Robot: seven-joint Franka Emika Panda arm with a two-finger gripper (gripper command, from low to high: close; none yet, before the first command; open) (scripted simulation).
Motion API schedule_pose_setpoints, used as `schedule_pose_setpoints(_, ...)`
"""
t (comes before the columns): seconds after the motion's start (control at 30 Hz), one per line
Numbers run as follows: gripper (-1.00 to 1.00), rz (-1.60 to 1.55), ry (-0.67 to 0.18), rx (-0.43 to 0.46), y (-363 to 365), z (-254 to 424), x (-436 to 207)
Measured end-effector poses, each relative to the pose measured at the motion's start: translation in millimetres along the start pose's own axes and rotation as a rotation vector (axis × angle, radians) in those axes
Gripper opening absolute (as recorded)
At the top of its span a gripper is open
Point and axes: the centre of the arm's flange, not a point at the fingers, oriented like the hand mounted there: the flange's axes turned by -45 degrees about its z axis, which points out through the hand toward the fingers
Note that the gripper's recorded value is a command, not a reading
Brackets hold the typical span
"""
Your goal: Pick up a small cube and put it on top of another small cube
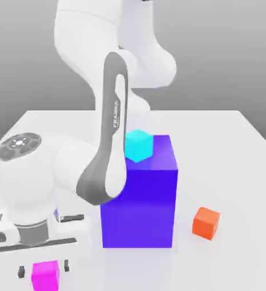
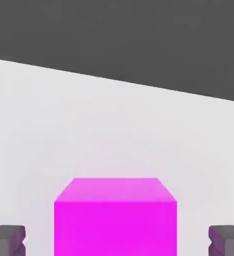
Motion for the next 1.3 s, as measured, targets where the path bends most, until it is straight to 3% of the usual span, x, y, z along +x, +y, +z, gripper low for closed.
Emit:
schedule_pose_setpoints(0.17, -1.00, 0.000, -0.001, 0.001, 0, -1, 0)
schedule_pose_setpoints(0.33, -1.00, 0.030, -0.001, 0.002, 5, -56, -6)
schedule_pose_setpoints(0.97, -1.00, 1.059, -0.003, 0.004, 99, -110, -226)
schedule_pose_setpoints(1.2, -1.00, 1.117, 0.001, 0.002, 95, -58, -233)
schedule_pose_setpoints(1.23, 1.00, 1.118, 0.000, 0.001, 95, -50, -233)
schedule_pose_setpoints(1.3, 1.00, 1.118, 0.000, 0.001, 95, -50, -233)
